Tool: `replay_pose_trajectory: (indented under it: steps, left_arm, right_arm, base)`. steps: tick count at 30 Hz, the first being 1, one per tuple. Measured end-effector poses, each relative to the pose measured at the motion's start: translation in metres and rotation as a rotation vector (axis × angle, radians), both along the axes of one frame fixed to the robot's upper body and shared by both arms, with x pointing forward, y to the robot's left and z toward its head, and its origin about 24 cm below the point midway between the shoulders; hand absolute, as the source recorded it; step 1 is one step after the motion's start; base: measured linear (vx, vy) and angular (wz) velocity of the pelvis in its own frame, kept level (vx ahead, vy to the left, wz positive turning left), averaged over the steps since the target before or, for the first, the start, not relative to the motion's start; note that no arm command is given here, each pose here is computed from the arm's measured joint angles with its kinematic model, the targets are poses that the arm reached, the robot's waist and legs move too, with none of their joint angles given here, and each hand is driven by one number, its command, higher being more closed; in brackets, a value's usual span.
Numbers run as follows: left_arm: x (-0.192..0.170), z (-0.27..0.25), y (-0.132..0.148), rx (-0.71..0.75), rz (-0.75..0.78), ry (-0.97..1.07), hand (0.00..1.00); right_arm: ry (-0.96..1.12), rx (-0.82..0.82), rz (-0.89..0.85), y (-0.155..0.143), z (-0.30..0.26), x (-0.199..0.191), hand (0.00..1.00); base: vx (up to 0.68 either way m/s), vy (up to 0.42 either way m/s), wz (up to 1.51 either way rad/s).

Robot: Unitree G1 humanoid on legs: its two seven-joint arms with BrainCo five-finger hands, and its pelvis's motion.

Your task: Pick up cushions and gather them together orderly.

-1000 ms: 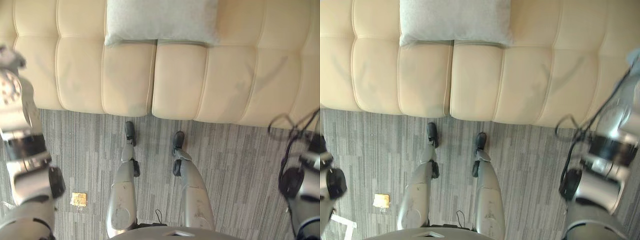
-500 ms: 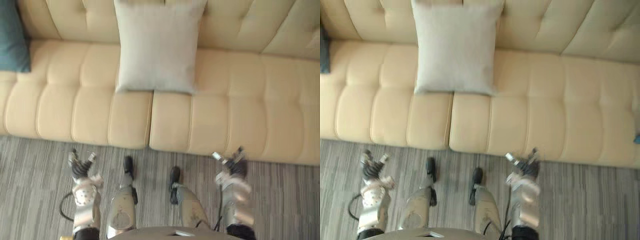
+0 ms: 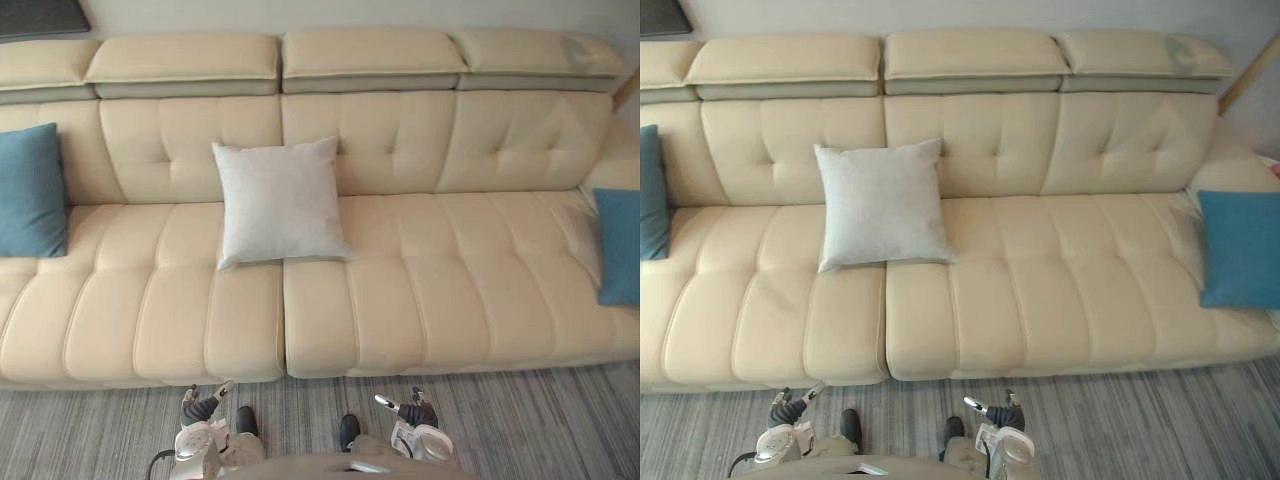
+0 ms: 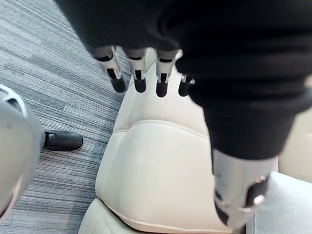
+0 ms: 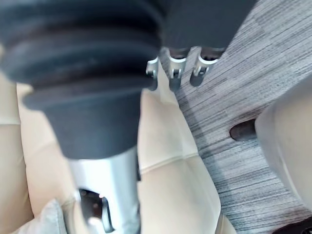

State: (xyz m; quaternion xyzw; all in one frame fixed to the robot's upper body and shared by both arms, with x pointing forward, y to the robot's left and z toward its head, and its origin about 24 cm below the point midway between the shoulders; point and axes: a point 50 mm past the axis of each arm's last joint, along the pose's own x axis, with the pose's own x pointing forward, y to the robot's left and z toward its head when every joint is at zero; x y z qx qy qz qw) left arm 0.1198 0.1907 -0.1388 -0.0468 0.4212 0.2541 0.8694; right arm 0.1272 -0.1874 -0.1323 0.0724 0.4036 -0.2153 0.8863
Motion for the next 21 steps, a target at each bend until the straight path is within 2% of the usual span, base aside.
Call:
replay_pose_trajectory:
  steps: [7, 8, 10, 12, 14, 18, 21]
  left_arm:
    - [-0.005, 0.005, 0.016, 0.052, 0.051, -0.015, 0.0]
    - [-0.006, 0.006, 0.02, 0.061, 0.061, -0.017, 0.0]
    - [-0.014, 0.002, 0.008, 0.025, 0.082, 0.002, 0.0]
    - [-0.003, 0.009, 0.018, 0.061, 0.097, -0.043, 0.0]
    - [0.001, 0.007, 0.012, 0.044, 0.08, -0.033, 0.0]
    - [-0.009, 0.001, 0.003, 0.026, 0.071, 0.009, 0.0]
    - [-0.007, 0.0, 0.002, 0.021, 0.071, 0.008, 0.0]
  right_arm:
    - [0.04, 0.006, 0.058, 0.007, -0.005, -0.007, 0.0]
    - [0.031, 0.015, 0.077, 0.012, -0.005, -0.001, 0.0]
    - [-0.002, -0.025, 0.109, 0.007, 0.001, 0.012, 0.0]
    - [-0.013, -0.006, 0.148, 0.02, 0.001, 0.021, 0.0]
    - [-0.035, -0.026, 0.157, 0.015, 0.006, 0.03, 0.0]
    - [0.004, -0.08, 0.149, -0.004, 0.003, 0.018, 0.0]
    - [0.004, -0.082, 0.135, -0.006, 0.003, 0.018, 0.0]
  base:
    - [-0.13, -0.138, -0.02]
    - [-0.11, -0.176, -0.25]
    - [-0.14, -0.061, -0.57]
    - [-0.16, -0.129, -0.49]
    - [-0.19, -0.145, -0.16]
    - [-0.19, -0.038, -0.13]
    - [-0.08, 0.103, -0.59]
